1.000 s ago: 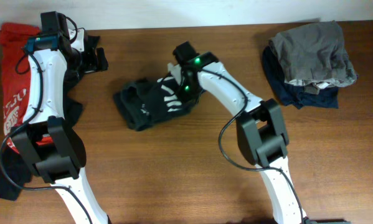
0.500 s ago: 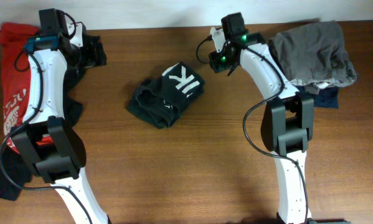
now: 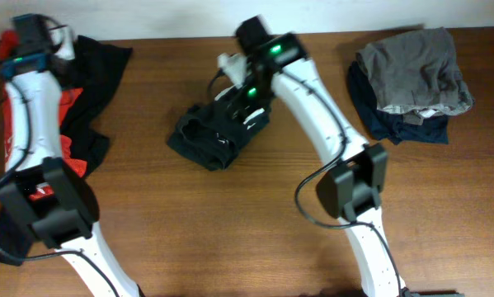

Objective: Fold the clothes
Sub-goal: 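Grasp the folded black shirt with the right gripper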

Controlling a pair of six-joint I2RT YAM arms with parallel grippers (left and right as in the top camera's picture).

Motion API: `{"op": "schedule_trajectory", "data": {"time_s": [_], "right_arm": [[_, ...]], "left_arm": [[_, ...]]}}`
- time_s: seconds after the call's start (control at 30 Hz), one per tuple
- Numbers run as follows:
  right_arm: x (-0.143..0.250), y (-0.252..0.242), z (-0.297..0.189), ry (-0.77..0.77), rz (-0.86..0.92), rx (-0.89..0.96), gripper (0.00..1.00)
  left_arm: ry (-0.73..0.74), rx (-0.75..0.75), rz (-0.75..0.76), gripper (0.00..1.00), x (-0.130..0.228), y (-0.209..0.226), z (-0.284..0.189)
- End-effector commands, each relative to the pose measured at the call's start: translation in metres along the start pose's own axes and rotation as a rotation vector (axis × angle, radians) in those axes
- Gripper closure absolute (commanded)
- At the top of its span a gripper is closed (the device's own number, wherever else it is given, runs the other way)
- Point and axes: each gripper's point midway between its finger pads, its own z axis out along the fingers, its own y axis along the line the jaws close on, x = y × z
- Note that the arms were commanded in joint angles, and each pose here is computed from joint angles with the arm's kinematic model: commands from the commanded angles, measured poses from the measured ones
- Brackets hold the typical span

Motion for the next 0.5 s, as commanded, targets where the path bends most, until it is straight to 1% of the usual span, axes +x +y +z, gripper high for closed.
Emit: {"op": "schedule_trajectory", "data": {"time_s": [0.0,0.17,0.23,0.37,0.4,0.47], "right_arm": [[0.003,0.04,0.022,0.041,-0.088,-0.022,0.18],[0.001,0.067,0.045,0.056,-0.179,0.053,0.11],[0.003,0.077,0.066,0.063,-0.204,0.098,0.08],[0.011,0.087,0.099,0.064,-0.235,0.118,0.05],[0.014,0.088,0.114,0.056,-0.25,0.141,0.01],[0.013,0.089,0.132,0.027,-0.273,0.182,0.01]], "left_arm": [[-0.044,-0.056,-0.063,0.01,-0.011,0.039,-0.023],[-0.025,-0.083,-0.105,0.01,-0.004,0.066,-0.026],[-0.012,-0.089,-0.116,0.01,0.0,0.072,-0.027],[-0.01,-0.09,-0.117,0.01,0.0,0.073,-0.027],[-0.01,-0.09,-0.117,0.01,0.0,0.073,-0.027],[-0.011,-0.09,-0.117,0.01,0.0,0.073,-0.027]]}}
